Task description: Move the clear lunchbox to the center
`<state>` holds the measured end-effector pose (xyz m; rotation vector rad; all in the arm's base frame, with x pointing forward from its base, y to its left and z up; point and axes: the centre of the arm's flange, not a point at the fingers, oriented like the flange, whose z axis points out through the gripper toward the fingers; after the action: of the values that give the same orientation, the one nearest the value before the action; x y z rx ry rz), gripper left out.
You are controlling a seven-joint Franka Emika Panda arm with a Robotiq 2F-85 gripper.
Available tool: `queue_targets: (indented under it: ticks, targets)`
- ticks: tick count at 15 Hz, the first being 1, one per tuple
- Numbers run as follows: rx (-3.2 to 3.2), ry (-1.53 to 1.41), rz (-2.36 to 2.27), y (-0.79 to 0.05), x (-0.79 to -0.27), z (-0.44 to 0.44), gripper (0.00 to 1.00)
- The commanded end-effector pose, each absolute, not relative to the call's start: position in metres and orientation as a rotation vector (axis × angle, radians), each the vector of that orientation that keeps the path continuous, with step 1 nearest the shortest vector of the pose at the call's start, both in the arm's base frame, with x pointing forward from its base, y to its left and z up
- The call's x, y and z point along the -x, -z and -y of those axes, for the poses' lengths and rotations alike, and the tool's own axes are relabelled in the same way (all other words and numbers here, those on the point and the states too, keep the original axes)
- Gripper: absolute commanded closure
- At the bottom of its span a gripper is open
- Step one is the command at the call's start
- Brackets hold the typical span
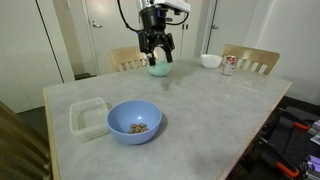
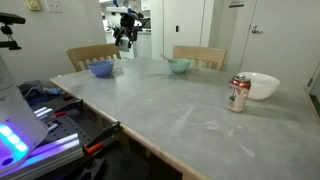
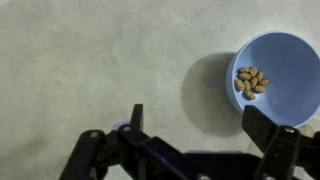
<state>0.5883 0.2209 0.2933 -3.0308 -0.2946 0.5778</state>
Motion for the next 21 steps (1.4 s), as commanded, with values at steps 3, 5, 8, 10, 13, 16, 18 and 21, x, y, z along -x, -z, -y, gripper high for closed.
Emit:
queue_targets:
  ticks: [3,5,8,10,13,16,18,21]
  targets:
    - [3.142,-0.499,0.148,-0.284,-0.602,-0.289,0.0]
    - [3.141,-0.453,0.1,-0.271,-0.611,-0.314,0.0]
    - [3.086,-0.437,0.062,-0.246,-0.622,-0.341,0.0]
    - [3.081,-0.414,0.073,-0.232,-0.63,-0.356,0.0]
    - [3.083,-0.412,0.116,-0.217,-0.637,-0.378,0.0]
    - [3.078,-0.397,0.166,-0.207,-0.642,-0.399,0.0]
    - [3.068,-0.383,0.189,-0.203,-0.645,-0.413,0.0]
    - [3.055,-0.36,0.192,-0.195,-0.649,-0.422,0.0]
